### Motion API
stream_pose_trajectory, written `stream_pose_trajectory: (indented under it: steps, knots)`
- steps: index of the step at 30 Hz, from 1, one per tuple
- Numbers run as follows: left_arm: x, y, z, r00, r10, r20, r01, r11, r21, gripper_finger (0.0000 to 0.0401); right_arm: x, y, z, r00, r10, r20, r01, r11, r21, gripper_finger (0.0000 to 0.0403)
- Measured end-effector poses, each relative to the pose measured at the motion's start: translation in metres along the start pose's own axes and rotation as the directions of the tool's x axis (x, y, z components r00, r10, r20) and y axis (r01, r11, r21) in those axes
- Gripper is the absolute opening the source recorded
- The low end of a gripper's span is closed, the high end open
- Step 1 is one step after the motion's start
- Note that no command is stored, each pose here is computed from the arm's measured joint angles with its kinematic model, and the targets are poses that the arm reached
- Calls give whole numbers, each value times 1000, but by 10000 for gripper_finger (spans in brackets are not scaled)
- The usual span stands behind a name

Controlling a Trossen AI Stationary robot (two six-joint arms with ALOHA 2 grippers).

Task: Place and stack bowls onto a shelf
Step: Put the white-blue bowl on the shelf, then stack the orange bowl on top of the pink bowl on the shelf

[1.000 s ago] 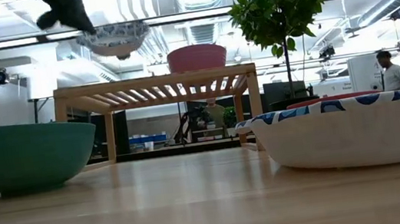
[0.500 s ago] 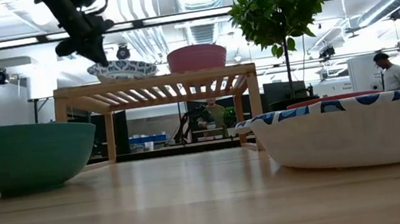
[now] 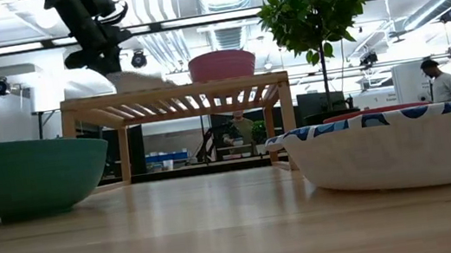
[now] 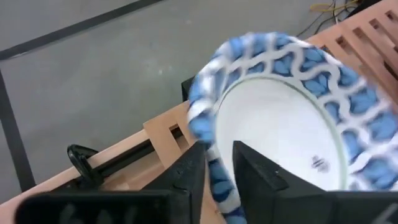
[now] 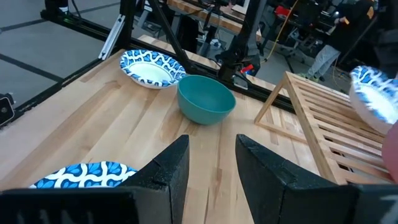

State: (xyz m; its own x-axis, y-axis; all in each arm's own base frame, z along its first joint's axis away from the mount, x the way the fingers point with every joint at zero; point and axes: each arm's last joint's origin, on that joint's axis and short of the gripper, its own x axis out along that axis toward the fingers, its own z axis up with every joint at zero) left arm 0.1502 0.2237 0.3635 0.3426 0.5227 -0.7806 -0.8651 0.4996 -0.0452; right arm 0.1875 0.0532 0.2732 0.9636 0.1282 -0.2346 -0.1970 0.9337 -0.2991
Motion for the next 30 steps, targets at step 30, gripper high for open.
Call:
stream_pose_trajectory:
  steps: [30]
  knots:
    - [-39, -108, -79, 917, -395, 51, 344, 850, 399, 151, 0, -1, 0, 1000, -23, -6, 23, 1000, 14, 121]
